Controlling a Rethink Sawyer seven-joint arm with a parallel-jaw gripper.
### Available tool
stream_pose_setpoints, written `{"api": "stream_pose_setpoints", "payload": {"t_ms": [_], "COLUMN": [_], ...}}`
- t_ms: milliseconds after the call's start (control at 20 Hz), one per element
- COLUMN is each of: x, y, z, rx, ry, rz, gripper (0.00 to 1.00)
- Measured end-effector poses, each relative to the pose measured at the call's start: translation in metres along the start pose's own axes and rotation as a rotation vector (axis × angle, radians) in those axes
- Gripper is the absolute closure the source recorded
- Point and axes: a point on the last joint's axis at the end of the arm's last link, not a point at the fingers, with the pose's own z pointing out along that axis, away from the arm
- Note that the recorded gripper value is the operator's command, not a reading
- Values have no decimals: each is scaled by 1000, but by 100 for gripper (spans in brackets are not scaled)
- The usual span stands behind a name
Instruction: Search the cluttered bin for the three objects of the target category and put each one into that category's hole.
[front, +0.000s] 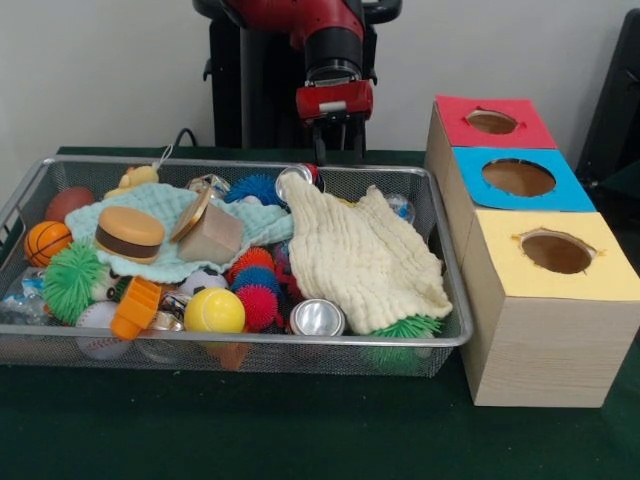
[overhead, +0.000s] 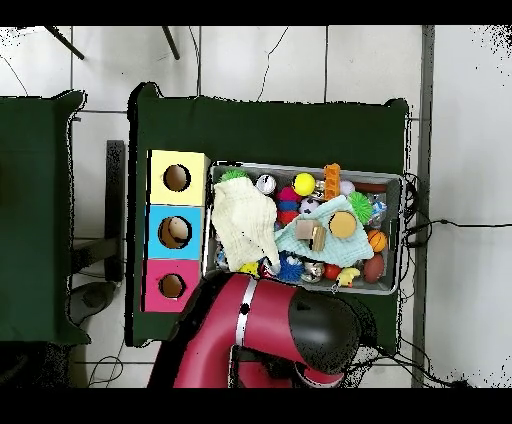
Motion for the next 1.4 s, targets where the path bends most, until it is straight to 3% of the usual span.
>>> {"api": "stream_pose_setpoints", "payload": {"t_ms": [350,400,500,650,700,800,900,1050,1400], "x": [-14,-16,-14,14,20,33,31,35,35], "y": [-12,-16,-22,-41,-44,-51,-50,-48,-46], "z": [-1,-5,-8,-15,-17,-27,-36,-46,-49], "rx": [8,21,45,145,163,204,215,224,226], "ry": [78,117,168,402,453,616,683,758,775], "rz": [145,186,214,279,290,325,339,345,340], "gripper": [0,0,0,0,0,0,0,0,0]}}
